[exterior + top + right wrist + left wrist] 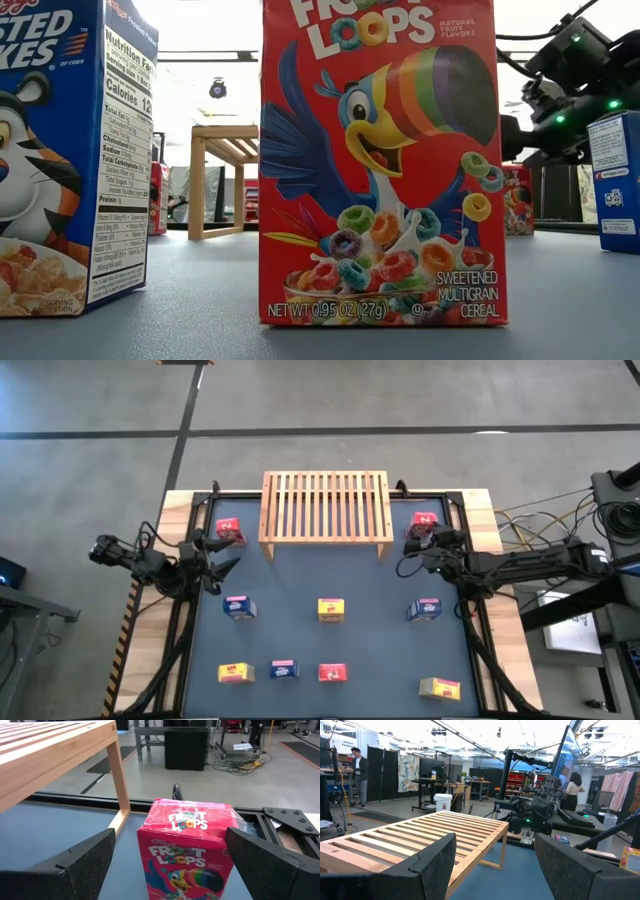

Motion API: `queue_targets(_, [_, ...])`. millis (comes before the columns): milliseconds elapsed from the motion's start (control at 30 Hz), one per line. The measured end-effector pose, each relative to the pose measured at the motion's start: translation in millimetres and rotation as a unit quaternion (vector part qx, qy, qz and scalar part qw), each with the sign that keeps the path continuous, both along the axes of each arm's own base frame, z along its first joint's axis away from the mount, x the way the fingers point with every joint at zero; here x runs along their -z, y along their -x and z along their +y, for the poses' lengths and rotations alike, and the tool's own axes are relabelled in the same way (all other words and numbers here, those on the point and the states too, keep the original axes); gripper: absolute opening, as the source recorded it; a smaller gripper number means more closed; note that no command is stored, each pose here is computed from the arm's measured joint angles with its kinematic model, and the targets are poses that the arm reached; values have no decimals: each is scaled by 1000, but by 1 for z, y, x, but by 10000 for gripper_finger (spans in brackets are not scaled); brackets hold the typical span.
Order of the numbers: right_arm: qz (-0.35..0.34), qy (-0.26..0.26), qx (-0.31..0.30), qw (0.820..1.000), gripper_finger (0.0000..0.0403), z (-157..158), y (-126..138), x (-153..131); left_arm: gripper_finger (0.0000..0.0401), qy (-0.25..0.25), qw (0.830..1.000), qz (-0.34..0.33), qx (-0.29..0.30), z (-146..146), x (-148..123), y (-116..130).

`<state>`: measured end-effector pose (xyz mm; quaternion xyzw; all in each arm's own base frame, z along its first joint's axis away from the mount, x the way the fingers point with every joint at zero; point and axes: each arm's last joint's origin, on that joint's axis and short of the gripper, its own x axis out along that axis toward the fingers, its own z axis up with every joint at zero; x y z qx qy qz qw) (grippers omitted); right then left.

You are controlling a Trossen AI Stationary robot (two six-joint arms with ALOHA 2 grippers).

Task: Stack cereal on shelf
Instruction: Put the top right red cereal box on the shelf

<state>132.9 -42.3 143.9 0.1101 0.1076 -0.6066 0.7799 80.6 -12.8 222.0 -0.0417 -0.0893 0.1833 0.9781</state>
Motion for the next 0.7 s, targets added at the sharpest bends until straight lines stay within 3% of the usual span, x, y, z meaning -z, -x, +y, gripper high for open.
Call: queue_targets(700, [42, 26, 13, 999, 368, -2, -8, 4, 254, 0, 1000, 0, 0, 0, 0, 0])
